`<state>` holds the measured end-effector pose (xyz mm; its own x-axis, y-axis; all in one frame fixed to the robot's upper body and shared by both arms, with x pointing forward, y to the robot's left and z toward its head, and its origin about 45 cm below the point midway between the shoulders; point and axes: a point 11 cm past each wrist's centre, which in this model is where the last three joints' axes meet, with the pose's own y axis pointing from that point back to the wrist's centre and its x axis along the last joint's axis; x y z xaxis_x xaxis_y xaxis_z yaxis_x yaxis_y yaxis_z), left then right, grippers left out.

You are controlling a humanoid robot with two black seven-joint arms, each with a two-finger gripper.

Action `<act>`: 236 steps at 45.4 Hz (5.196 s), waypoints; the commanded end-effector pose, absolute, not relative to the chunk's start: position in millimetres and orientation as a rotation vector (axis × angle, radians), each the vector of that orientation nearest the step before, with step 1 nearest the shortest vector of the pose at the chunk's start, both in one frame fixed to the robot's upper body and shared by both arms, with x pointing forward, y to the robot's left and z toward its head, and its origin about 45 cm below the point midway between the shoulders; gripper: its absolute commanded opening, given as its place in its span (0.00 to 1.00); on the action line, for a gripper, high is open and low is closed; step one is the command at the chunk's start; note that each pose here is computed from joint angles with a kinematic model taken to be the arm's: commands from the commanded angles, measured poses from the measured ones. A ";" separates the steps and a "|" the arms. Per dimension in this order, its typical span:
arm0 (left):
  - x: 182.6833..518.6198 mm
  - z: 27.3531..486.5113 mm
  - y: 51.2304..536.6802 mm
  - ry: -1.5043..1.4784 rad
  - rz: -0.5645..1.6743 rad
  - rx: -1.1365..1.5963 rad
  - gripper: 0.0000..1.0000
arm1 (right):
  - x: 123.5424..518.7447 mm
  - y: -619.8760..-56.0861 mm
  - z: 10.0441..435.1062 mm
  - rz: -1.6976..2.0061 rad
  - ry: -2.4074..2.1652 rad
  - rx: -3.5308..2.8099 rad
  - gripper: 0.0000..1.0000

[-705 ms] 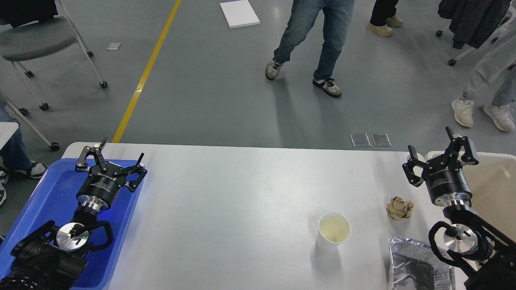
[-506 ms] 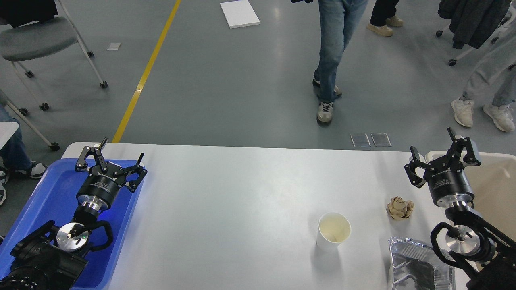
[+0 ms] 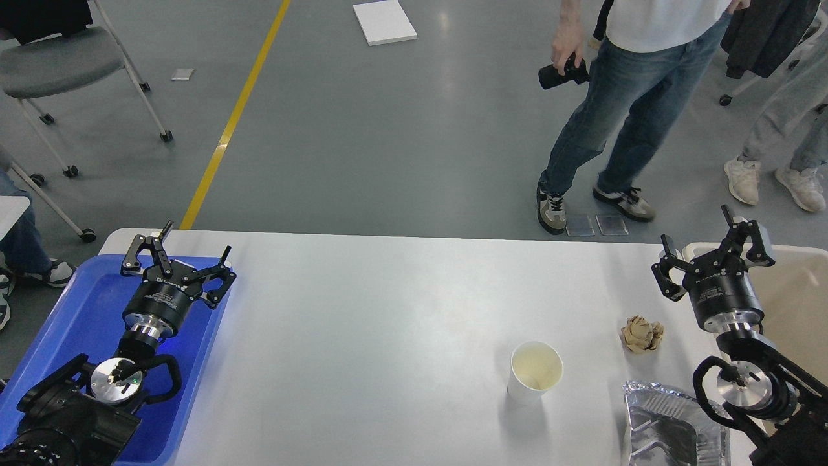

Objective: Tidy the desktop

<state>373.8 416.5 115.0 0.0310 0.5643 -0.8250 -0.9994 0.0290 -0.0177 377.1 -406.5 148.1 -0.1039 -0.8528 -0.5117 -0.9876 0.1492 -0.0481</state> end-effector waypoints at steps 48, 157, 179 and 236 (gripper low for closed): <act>374.4 115.6 416.4 0.750 1.399 -0.756 1.00 | 380.7 -398.4 167.8 0.364 2.028 -1.904 1.00; 374.3 115.3 416.0 0.752 1.398 -0.753 1.00 | 378.6 -206.7 468.2 -1.222 0.073 -4.239 1.00; 374.3 115.2 415.9 0.753 1.398 -0.752 1.00 | 386.8 -225.3 426.1 -1.153 0.196 -4.558 0.90; 374.3 115.2 415.9 0.753 1.398 -0.752 1.00 | 380.5 -240.6 375.3 -0.441 0.327 -4.546 1.00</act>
<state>374.3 415.9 115.2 0.0325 0.5647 -0.8246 -0.9993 0.0331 -0.0167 383.0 -247.4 387.3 0.9779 0.0120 0.2088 -0.2065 -0.1034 0.9730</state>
